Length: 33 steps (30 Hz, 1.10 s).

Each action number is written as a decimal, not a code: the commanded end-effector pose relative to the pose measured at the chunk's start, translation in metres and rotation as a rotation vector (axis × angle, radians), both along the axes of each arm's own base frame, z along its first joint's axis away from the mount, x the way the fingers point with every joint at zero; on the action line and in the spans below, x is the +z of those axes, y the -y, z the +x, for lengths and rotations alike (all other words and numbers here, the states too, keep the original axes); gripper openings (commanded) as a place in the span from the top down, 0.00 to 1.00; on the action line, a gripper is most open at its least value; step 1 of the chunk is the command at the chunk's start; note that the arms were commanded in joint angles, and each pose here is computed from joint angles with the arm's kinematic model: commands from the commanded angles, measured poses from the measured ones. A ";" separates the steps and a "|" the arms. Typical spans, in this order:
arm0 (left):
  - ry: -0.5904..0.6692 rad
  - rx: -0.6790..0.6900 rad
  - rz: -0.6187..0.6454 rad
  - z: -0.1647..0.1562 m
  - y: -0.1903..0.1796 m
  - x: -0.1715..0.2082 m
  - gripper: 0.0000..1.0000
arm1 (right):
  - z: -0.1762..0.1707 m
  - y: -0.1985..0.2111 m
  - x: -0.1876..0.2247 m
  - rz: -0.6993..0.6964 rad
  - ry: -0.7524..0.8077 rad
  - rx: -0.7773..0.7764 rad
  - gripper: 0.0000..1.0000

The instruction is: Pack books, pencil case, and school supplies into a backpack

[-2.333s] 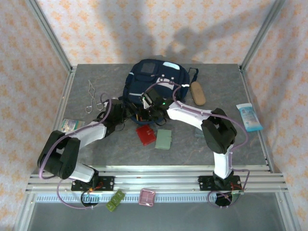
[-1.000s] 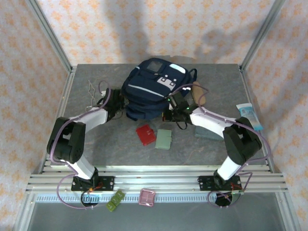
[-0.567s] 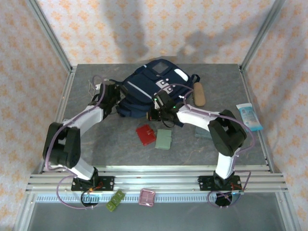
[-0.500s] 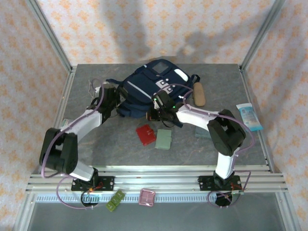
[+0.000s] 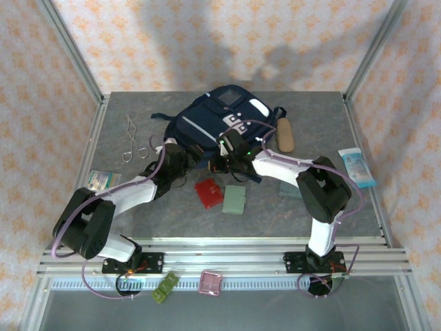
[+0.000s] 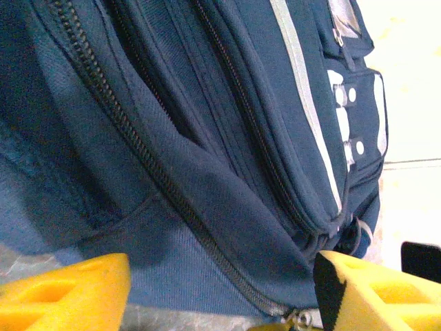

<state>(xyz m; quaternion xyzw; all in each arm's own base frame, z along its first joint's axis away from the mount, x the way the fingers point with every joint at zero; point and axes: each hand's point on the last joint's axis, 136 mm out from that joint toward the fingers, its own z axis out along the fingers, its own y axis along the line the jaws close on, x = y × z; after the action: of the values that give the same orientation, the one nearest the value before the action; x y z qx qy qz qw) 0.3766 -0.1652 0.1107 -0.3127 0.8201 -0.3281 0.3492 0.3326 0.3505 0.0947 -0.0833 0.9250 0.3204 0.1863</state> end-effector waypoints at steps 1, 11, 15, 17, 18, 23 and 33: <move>0.066 0.039 -0.025 0.021 0.009 0.013 0.28 | -0.003 -0.020 0.014 0.058 0.036 0.052 1.00; -0.005 0.072 -0.022 0.027 0.003 -0.026 1.00 | 0.000 -0.001 0.010 -0.032 0.077 0.020 1.00; 0.009 0.083 -0.036 0.024 -0.009 -0.021 1.00 | 0.014 0.031 0.001 -0.094 0.082 -0.062 1.00; 0.016 0.092 -0.034 0.022 -0.015 -0.017 1.00 | 0.023 0.053 -0.004 -0.121 0.085 -0.120 1.00; 0.023 0.089 -0.036 0.022 -0.017 -0.014 1.00 | 0.029 0.065 -0.006 -0.138 0.091 -0.153 1.00; 0.040 0.089 -0.040 0.023 -0.025 -0.004 1.00 | 0.055 0.119 -0.014 -0.227 0.122 -0.320 1.00; 0.038 0.103 -0.009 0.024 -0.040 0.000 1.00 | 0.100 0.191 0.004 -0.283 0.230 -0.636 1.00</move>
<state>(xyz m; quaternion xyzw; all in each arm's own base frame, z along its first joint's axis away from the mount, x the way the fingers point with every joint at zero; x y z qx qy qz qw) 0.3940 -0.1623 0.1065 -0.3253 0.8020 -0.3667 0.3414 0.3957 0.2329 0.0722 0.0424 0.9410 0.1964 0.2725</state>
